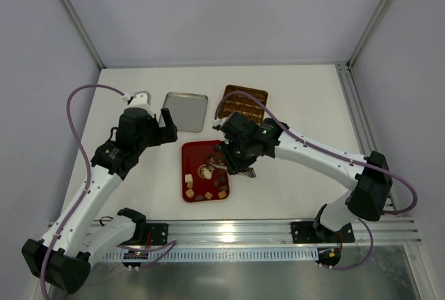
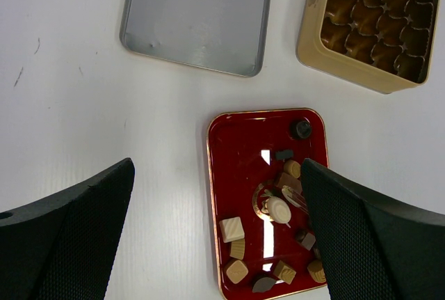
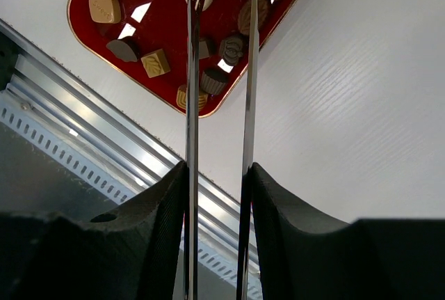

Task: Pack the chocolate

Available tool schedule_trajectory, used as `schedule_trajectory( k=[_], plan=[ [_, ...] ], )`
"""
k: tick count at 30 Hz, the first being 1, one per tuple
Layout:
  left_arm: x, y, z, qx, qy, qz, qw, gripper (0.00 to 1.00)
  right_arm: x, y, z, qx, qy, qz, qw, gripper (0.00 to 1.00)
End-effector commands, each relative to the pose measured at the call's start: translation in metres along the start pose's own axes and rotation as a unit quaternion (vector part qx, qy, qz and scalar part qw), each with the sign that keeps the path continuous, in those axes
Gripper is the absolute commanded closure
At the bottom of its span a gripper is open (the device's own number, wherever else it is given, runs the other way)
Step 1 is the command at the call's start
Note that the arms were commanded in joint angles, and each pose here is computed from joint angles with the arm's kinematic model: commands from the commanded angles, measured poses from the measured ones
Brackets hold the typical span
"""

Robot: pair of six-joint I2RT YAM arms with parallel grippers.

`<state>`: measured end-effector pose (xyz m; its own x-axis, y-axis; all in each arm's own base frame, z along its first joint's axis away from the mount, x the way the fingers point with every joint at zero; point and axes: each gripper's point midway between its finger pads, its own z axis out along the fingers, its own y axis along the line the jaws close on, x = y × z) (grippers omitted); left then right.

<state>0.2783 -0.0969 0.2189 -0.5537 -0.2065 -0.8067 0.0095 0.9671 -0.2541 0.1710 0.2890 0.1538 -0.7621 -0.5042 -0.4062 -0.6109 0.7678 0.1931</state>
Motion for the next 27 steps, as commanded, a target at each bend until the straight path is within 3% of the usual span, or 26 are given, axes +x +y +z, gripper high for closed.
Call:
schedule_trajectory(
  k=[1,27],
  plan=[
    [-0.014,-0.002,-0.004,0.0,-0.021,-0.001,1.0,0.0,-0.002,-0.001,0.003,0.006,-0.004,-0.014,1.0,0.57],
    [-0.015,-0.001,-0.007,-0.002,-0.026,-0.002,1.0,0.0,0.001,0.0,0.019,0.01,0.027,-0.018,0.999,0.58]
  ],
)
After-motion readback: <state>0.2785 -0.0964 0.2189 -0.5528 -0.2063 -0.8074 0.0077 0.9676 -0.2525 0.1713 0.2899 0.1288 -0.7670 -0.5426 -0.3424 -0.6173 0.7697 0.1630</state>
